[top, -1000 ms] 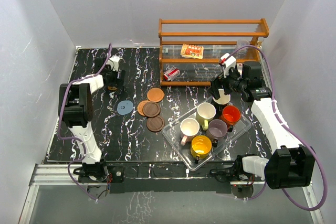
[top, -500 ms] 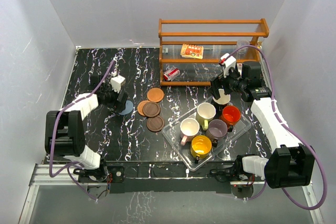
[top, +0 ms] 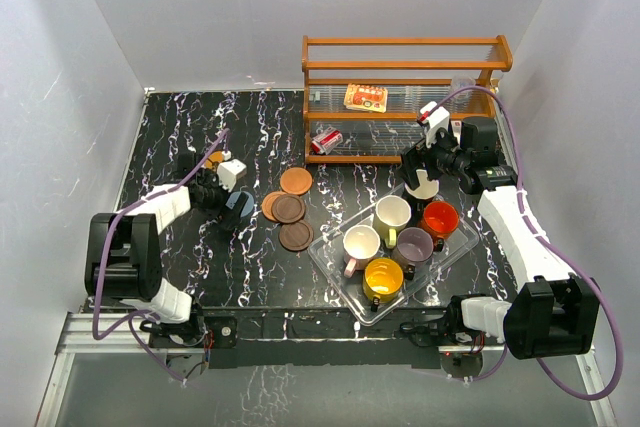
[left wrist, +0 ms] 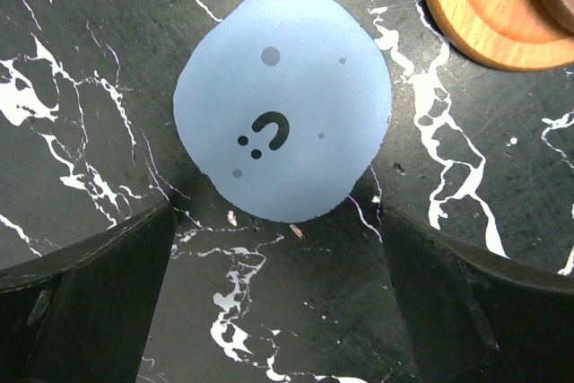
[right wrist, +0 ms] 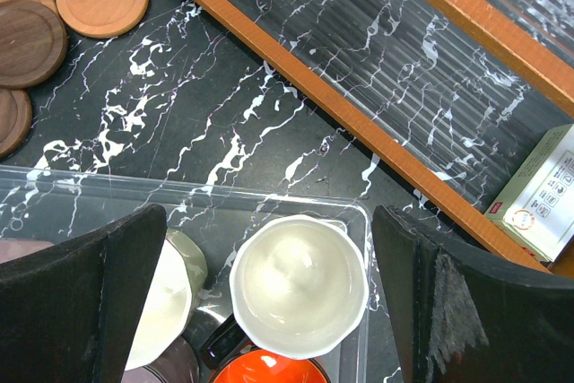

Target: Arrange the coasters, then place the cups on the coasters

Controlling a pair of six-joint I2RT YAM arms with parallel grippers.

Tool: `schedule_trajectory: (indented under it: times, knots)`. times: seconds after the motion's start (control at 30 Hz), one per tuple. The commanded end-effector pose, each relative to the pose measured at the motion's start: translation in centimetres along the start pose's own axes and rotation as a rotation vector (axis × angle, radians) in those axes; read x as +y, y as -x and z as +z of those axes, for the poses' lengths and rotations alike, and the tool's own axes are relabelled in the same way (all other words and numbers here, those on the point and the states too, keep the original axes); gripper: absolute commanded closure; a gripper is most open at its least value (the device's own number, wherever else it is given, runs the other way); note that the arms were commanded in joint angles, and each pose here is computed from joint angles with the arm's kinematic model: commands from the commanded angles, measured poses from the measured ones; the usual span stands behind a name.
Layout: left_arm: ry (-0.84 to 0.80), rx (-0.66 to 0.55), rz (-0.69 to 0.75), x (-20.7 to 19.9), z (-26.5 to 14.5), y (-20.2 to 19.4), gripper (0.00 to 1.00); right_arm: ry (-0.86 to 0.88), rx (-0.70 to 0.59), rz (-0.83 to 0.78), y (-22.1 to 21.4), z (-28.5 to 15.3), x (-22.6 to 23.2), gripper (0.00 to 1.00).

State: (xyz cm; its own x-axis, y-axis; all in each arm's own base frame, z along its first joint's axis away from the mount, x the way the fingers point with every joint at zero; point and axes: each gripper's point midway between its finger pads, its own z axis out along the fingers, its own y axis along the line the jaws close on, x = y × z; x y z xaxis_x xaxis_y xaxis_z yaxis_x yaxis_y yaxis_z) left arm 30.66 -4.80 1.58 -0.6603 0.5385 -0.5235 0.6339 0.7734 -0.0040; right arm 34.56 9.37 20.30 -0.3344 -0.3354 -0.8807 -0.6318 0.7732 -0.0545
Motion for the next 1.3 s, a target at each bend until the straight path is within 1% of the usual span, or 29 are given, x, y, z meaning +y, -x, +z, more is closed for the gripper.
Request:
schedule_trajectory:
  times: [0.0, 0.17, 0.3, 0.4, 0.5, 0.63, 0.73, 0.8, 0.9, 0.97, 1.03, 1.1, 1.2, 1.27]
  knots:
    - [0.011, 0.015, 0.034, 0.5, 1.2, 0.9, 0.1, -0.016, -0.049, -0.043, 1.5, -0.4, -0.5, 0.02]
    - [0.019, 0.003, -0.024, 1.7, 2.8, 2.4, 0.2, -0.016, -0.039, -0.041, 1.2, -0.2, -0.5, 0.02]
    - [-0.022, -0.016, -0.055, 2.2, 4.4, 4.4, 0.3, -0.017, -0.034, -0.04, 1.0, -0.1, -0.6, 0.02]
    - [-0.071, -0.021, -0.064, 2.2, 5.8, 5.7, 0.35, -0.021, -0.032, -0.04, 0.9, -0.1, -0.7, 0.02]
    - [-0.083, -0.005, -0.075, 2.5, 7.2, 6.6, 0.38, -0.028, -0.033, -0.041, 0.9, -0.1, -0.8, 0.02]
    - [-0.038, 0.012, -0.113, 3.8, 8.1, 7.5, 0.4, -0.027, -0.035, -0.041, 0.9, -0.1, -0.8, 0.02]
    - [-0.016, 0.002, -0.115, 4.3, 7.5, 8.3, 0.37, -0.024, -0.034, -0.041, 0.9, 0.0, -0.7, 0.02]
    - [-0.007, -0.029, -0.11, 4.3, 6.4, 9.1, 0.31, -0.023, -0.035, -0.041, 0.9, -0.1, -0.7, 0.02]
    - [0.02, -0.117, -0.112, 4.4, 3.4, 10.9, 0.23, -0.019, -0.036, -0.039, 0.9, 0.0, -0.7, 0.02]
    - [0.032, -0.17, -0.127, 4.7, 1.8, 11.5, 0.2, -0.016, -0.036, -0.039, 0.9, 0.0, -0.6, 0.02]
    - [0.052, -0.194, -0.141, 5.2, 0.7, 11.5, 0.19, -0.017, -0.036, -0.039, 1.0, 0.0, -0.6, 0.02]
    - [0.088, -0.192, -0.159, 6.1, -0.2, 10.8, 0.18, -0.017, -0.036, -0.039, 1.0, -0.1, -0.6, 0.02]
    - [0.122, -0.182, -0.188, 7.0, -0.6, 9.3, 0.18, -0.021, -0.04, -0.043, 1.1, -0.2, -0.7, 0.02]
    - [0.109, -0.166, -0.192, 6.8, -0.6, 8.6, 0.19, -0.022, -0.04, -0.042, 1.1, -0.2, -0.7, 0.02]
